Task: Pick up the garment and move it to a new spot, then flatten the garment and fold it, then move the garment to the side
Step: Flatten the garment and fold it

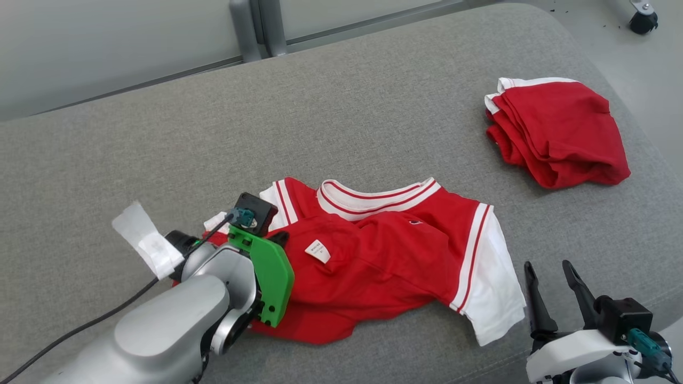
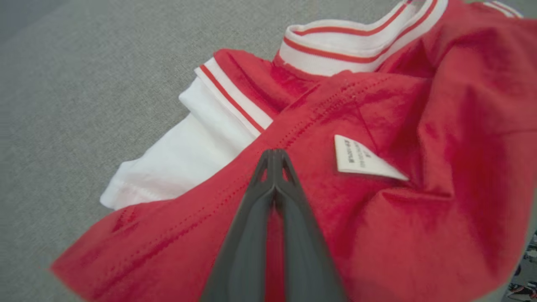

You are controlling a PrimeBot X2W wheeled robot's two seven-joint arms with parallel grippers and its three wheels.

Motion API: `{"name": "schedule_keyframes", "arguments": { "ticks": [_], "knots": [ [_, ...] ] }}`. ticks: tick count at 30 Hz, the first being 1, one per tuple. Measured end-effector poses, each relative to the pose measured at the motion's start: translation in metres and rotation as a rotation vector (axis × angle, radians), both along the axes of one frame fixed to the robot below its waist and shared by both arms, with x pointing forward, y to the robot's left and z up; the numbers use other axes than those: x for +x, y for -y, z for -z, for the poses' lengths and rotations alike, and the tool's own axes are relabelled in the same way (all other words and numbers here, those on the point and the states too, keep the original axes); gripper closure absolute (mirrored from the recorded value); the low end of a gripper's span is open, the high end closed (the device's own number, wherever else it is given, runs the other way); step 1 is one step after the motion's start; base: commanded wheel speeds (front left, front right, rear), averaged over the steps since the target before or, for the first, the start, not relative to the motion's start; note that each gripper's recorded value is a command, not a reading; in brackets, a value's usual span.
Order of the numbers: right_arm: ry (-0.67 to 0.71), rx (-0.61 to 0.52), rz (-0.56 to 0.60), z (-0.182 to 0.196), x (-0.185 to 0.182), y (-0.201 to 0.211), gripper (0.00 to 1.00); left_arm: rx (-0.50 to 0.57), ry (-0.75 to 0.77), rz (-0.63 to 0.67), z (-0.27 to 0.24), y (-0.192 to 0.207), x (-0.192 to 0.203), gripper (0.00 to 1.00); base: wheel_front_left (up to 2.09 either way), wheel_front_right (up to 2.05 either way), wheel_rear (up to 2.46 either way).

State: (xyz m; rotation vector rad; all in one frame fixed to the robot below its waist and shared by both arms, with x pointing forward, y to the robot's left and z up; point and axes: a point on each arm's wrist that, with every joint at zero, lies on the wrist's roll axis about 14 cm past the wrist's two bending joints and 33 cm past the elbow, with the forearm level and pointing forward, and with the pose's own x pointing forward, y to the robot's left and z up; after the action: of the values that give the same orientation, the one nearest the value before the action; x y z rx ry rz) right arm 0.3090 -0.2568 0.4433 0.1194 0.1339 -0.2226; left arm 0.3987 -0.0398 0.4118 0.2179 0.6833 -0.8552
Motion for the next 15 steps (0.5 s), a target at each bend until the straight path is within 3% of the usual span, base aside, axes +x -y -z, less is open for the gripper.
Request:
{"name": "schedule_keyframes", "arguments": {
  "ticks": [3,7,8,9,10,15],
  "knots": [
    [-0.003,-0.001,0.003,0.001,-0.001,0.002,0.00,-0.066,0.020,-0.036,-0.017,0.003,0.005,1.00,0.00,0.00,0.00],
    [-0.009,0.006,-0.030,0.004,0.005,-0.008,0.00,-0.068,0.021,-0.066,-0.020,-0.008,0.007,1.00,0.00,0.00,0.00],
    [-0.009,0.008,-0.037,0.004,0.007,-0.010,0.00,-0.074,0.027,-0.077,-0.021,-0.010,0.009,0.73,0.00,0.00,0.00],
    [-0.009,0.008,-0.045,0.004,0.010,-0.012,0.00,-0.080,0.035,-0.085,-0.023,-0.011,0.011,0.19,0.00,0.00,0.00],
    [-0.005,0.009,-0.061,0.004,0.016,-0.017,0.00,-0.087,0.037,-0.087,-0.023,-0.008,0.013,0.00,0.00,0.00,0.00],
    [-0.009,0.010,-0.082,0.005,0.025,-0.022,0.00,-0.091,0.020,-0.035,-0.022,0.010,0.015,0.00,0.00,0.00,0.00]
  ]
}}
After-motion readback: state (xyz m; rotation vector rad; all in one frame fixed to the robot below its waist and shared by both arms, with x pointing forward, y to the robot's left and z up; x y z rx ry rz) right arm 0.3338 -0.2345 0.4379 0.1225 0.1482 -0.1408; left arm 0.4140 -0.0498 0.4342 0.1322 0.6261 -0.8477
